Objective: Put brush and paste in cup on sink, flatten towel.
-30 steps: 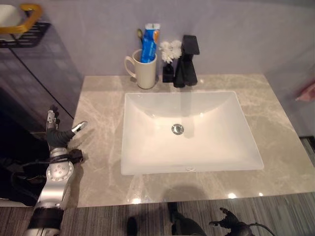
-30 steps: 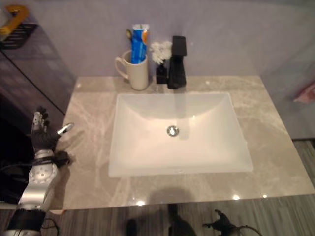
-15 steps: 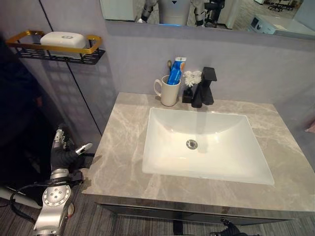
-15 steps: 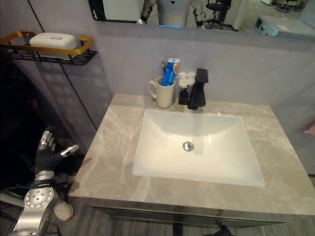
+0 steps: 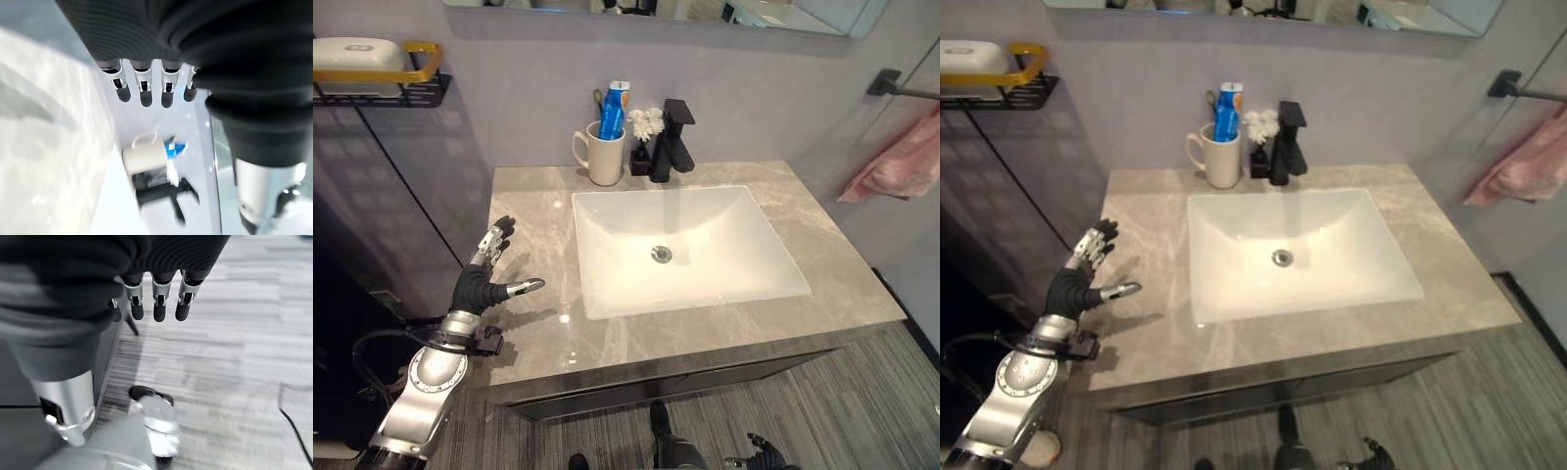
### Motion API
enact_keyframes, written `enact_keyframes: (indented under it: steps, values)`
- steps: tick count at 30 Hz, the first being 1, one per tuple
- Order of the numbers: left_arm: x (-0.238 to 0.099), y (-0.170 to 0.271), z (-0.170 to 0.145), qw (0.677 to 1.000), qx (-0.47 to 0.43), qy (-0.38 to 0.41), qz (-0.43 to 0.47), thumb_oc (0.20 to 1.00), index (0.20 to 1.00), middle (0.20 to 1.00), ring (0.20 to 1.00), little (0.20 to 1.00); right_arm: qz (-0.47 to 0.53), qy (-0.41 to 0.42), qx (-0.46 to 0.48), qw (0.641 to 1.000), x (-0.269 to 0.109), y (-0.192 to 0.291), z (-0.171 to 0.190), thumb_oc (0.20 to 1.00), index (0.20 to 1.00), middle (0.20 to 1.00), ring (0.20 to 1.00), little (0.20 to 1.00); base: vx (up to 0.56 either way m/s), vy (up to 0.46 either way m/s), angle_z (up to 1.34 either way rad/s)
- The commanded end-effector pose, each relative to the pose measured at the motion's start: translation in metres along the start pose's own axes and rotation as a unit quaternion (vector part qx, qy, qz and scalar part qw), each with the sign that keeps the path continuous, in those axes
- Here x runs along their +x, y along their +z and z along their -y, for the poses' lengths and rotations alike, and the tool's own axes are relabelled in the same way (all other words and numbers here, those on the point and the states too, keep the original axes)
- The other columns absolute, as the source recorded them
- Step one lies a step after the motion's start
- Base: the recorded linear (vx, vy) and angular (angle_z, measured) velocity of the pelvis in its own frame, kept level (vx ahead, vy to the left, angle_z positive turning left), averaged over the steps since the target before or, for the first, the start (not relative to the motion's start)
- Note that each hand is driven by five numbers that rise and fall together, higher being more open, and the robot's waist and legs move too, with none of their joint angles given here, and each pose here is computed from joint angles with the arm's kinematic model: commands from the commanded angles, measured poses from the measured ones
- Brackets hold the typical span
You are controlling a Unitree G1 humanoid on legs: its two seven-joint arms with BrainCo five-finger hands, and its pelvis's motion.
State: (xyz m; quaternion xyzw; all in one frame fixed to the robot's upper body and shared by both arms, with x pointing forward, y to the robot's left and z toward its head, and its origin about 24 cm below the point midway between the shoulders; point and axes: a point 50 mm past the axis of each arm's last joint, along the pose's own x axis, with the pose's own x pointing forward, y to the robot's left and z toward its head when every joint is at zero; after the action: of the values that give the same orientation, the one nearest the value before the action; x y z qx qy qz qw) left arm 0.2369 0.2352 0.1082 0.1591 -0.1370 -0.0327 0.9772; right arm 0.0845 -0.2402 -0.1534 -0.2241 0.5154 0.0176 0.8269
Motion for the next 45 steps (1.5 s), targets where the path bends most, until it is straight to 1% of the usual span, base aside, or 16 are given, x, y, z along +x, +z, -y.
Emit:
enact_keyframes:
  steps: [1, 3, 10, 11, 13, 19, 22, 25, 27, 33, 37, 41, 45]
  values:
    - [0.005, 0.029, 0.001, 0.996, -0.006, -0.004, 0.084, 1.000, 1.000, 1.000, 1.000, 1.000, 0.023, -0.009, -0.005, 1.000, 0.004, 0.014, 0.006, 1.000, 1.000, 1.000, 1.000, 1.000, -0.19, 0.045, -0.88]
    - [0.004, 0.032, 0.004, 0.996, -0.010, -0.014, 0.089, 1.000, 1.000, 1.000, 1.000, 1.000, 0.014, -0.007, -0.007, 1.000, 0.003, 0.009, 0.004, 1.000, 1.000, 1.000, 1.000, 1.000, -0.22, 0.026, -0.87]
    - [0.004, 0.037, 0.010, 0.995, -0.016, -0.020, 0.100, 1.000, 1.000, 1.000, 1.000, 1.000, 0.027, -0.011, -0.016, 0.999, 0.005, 0.017, 0.004, 1.000, 1.000, 1.000, 1.000, 1.000, -0.11, -0.073, -0.76]
    - [0.006, 0.036, 0.012, 0.995, -0.015, -0.019, 0.100, 1.000, 1.000, 1.000, 1.000, 1.000, 0.062, -0.020, -0.025, 0.998, 0.007, 0.035, 0.009, 1.000, 1.000, 1.000, 1.000, 1.000, -0.04, -0.150, -1.07]
    - [0.006, 0.036, 0.012, 0.994, -0.015, -0.017, 0.103, 1.000, 1.000, 1.000, 1.000, 1.000, 0.076, -0.022, -0.034, 0.996, 0.007, 0.041, 0.010, 1.000, 1.000, 1.000, 1.000, 1.000, -0.06, -0.198, -0.94]
    - [0.010, 0.031, 0.020, 0.995, -0.016, -0.016, 0.097, 1.000, 1.000, 1.000, 1.000, 1.000, 0.152, -0.055, -0.100, 0.982, -0.005, 0.060, 0.037, 1.000, 1.000, 1.000, 1.000, 1.000, -0.04, -0.221, -0.56]
    - [0.015, 0.032, 0.025, 0.994, -0.027, -0.015, 0.106, 1.000, 1.000, 1.000, 1.000, 1.000, 0.156, -0.069, -0.124, 0.977, -0.008, 0.057, 0.047, 1.000, 1.000, 1.000, 1.000, 1.000, -0.15, -0.187, -0.42]
    - [0.022, 0.037, 0.038, 0.991, -0.047, -0.022, 0.123, 1.000, 1.000, 1.000, 1.000, 1.000, 0.175, -0.088, -0.154, 0.969, -0.012, 0.063, 0.060, 1.000, 1.000, 1.000, 1.000, 1.000, -0.08, -0.119, -0.43]
    - [0.023, 0.038, 0.043, 0.990, -0.054, -0.021, 0.128, 1.000, 1.000, 1.000, 1.000, 1.000, 0.178, -0.092, -0.160, 0.967, -0.012, 0.066, 0.062, 1.000, 1.000, 1.000, 1.000, 1.000, -0.05, -0.079, -0.68]
    - [0.018, 0.037, 0.045, 0.990, -0.058, -0.022, 0.125, 1.000, 1.000, 1.000, 1.000, 1.000, 0.196, -0.081, -0.161, 0.964, -0.014, 0.072, 0.058, 1.000, 1.000, 1.000, 1.000, 1.000, 0.00, 0.011, -0.98]
    - [0.018, 0.036, 0.049, 0.990, -0.063, -0.033, 0.123, 1.000, 1.000, 1.000, 1.000, 1.000, 0.207, -0.085, -0.155, 0.962, -0.018, 0.074, 0.062, 1.000, 1.000, 1.000, 1.000, 1.000, 0.00, 0.116, -0.78]
    - [0.018, 0.033, 0.055, 0.990, -0.063, -0.043, 0.115, 1.000, 1.000, 1.000, 1.000, 1.000, 0.229, -0.100, -0.152, 0.956, -0.020, 0.088, 0.066, 1.000, 1.000, 1.000, 1.000, 1.000, -0.06, 0.173, -0.69]
    - [0.016, 0.032, 0.053, 0.991, -0.058, -0.041, 0.113, 1.000, 1.000, 1.000, 1.000, 1.000, 0.242, -0.106, -0.152, 0.952, -0.019, 0.098, 0.064, 1.000, 1.000, 1.000, 1.000, 1.000, -0.10, 0.081, -1.28]
